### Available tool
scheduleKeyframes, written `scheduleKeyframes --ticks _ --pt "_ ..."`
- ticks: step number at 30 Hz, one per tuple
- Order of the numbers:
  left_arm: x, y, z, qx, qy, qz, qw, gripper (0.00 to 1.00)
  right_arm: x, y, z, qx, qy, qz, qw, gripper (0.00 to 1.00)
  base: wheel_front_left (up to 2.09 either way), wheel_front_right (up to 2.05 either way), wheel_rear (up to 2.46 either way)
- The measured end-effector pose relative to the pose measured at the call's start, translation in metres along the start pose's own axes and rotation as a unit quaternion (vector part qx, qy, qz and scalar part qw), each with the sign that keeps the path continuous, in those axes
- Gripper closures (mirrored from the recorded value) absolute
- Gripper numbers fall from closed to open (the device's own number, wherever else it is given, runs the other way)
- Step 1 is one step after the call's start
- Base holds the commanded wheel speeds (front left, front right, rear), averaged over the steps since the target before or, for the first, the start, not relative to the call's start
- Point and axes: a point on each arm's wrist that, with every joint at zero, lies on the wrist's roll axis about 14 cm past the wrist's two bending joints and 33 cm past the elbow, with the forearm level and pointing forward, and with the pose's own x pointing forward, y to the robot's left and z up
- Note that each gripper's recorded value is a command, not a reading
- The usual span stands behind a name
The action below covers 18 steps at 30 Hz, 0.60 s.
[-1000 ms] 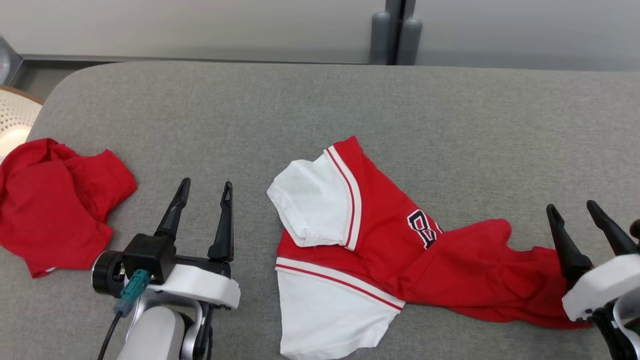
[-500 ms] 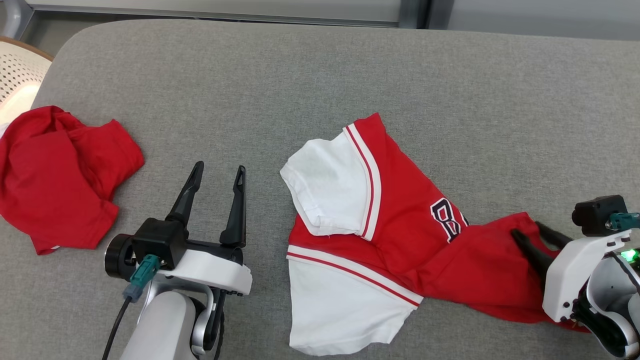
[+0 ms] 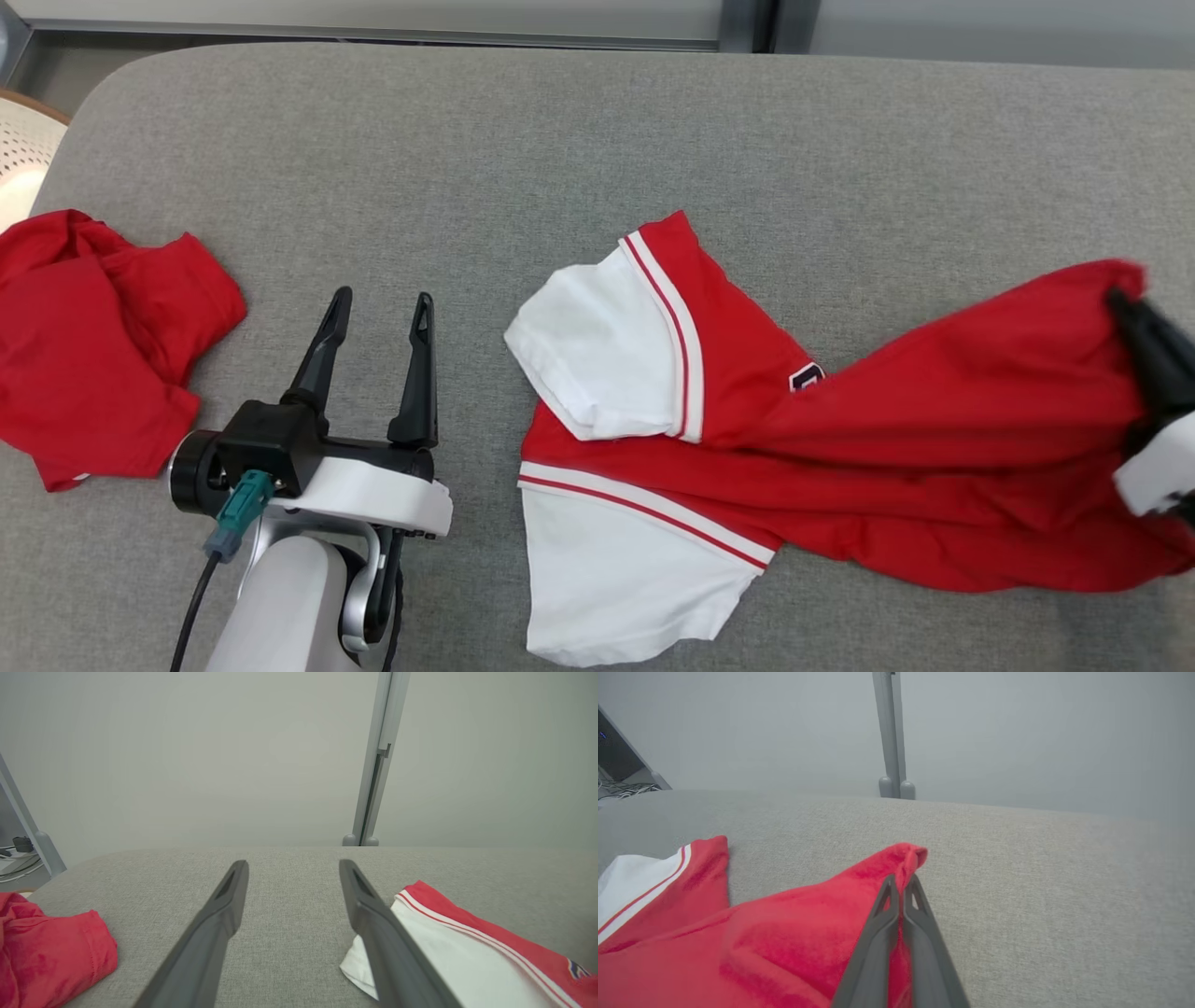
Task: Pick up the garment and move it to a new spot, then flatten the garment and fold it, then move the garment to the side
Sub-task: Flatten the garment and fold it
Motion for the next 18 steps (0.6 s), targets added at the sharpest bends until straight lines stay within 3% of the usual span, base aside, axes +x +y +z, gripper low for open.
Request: scheduleKeyframes --ticks 5,10,11,12,18 --pt "0.003 -0.001 0.001 0.001 -0.002 -0.002 1.000 0.00 -0.011 -0.050 0.008 0.014 -0.026 -0.080 0.996 1.00 0.00 0.00 0.00" --pt "0.008 -0.004 -0.002 0.000 0.000 -0.006 1.000 0.00 -0.016 -0.069 -0.027 0.044 0.003 -0.119 0.992 1.00 0.00 0.00 0.00" --pt "0.008 -0.005 -0.003 -0.001 0.002 -0.008 1.000 0.00 -0.017 -0.068 -0.036 0.049 0.012 -0.122 0.991 0.54 0.00 0.00 0.00" --pt "0.009 -0.005 -0.005 -0.001 0.003 -0.007 1.000 0.00 -0.017 -0.068 -0.044 0.052 0.017 -0.125 0.991 0.00 0.00 0.00 0.00" --pt "0.011 -0.006 -0.006 -0.004 0.003 -0.008 1.000 0.00 -0.025 -0.069 -0.049 0.080 -0.032 -0.150 0.985 0.00 0.00 0.00 0.00"
